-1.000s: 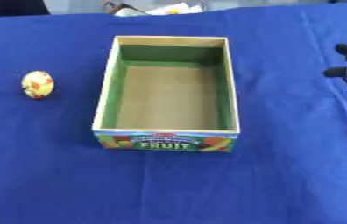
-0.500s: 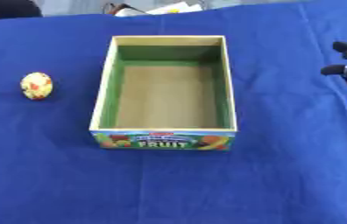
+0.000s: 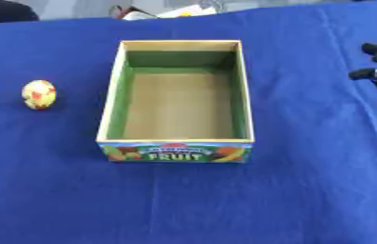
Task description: Pick up objects on the table and place them in the box.
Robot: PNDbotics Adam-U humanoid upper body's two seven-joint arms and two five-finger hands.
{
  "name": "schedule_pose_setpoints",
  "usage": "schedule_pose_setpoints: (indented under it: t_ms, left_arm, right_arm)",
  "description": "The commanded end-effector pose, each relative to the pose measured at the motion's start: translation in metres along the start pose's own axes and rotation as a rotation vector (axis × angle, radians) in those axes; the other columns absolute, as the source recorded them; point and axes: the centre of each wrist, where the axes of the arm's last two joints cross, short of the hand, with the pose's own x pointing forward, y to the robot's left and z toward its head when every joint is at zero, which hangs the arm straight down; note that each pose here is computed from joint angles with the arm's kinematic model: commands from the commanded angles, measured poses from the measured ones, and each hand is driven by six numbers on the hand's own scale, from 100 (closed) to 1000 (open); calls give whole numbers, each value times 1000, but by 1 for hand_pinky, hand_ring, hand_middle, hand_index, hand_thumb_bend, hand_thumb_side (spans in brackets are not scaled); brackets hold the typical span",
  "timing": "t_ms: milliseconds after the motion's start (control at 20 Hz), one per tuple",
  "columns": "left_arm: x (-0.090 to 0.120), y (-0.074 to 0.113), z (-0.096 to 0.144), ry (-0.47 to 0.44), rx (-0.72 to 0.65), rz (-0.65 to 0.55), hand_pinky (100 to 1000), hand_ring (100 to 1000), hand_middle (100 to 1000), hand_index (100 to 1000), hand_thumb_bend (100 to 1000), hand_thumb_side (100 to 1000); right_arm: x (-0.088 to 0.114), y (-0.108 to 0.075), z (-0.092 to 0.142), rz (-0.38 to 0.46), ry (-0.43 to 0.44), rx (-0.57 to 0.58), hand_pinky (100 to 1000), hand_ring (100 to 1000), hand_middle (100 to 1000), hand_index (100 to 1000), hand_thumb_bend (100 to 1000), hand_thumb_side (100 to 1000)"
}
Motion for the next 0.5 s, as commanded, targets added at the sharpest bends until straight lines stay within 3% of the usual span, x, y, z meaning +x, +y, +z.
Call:
schedule_pose_setpoints:
  t_ms: [50, 250, 300, 350, 400, 500]
  left_arm:
    - [-7, 22, -10, -1, -209, -128, 580, 619, 651, 891, 100, 741]
    - [-17, 13, -22, 21, -347, -167, 593, 654, 688, 921, 100, 803]
    - [-19, 10, -25, 23, -386, -176, 598, 665, 696, 930, 100, 856]
    - [-20, 7, -29, 23, -422, -183, 606, 679, 705, 938, 100, 971]
    - [-22, 3, -33, 22, -461, -190, 612, 691, 713, 945, 100, 1000]
    - [-24, -5, -40, 18, -530, -206, 611, 707, 725, 954, 100, 1000]
  right_arm:
    - [9, -1, -4, 6, -29, 25, 541, 755, 508, 855, 100, 1000]
    - [9, 0, -5, -6, -34, 31, 540, 754, 508, 853, 100, 1000]
    - [9, 0, -6, -11, -35, 34, 540, 754, 508, 853, 100, 1000]
    - [9, 1, -6, -15, -35, 36, 540, 754, 508, 853, 100, 1000]
    - [8, 1, -6, -18, -34, 39, 540, 754, 508, 853, 100, 1000]
    - [8, 2, -6, -24, -30, 45, 540, 755, 508, 854, 100, 1000]
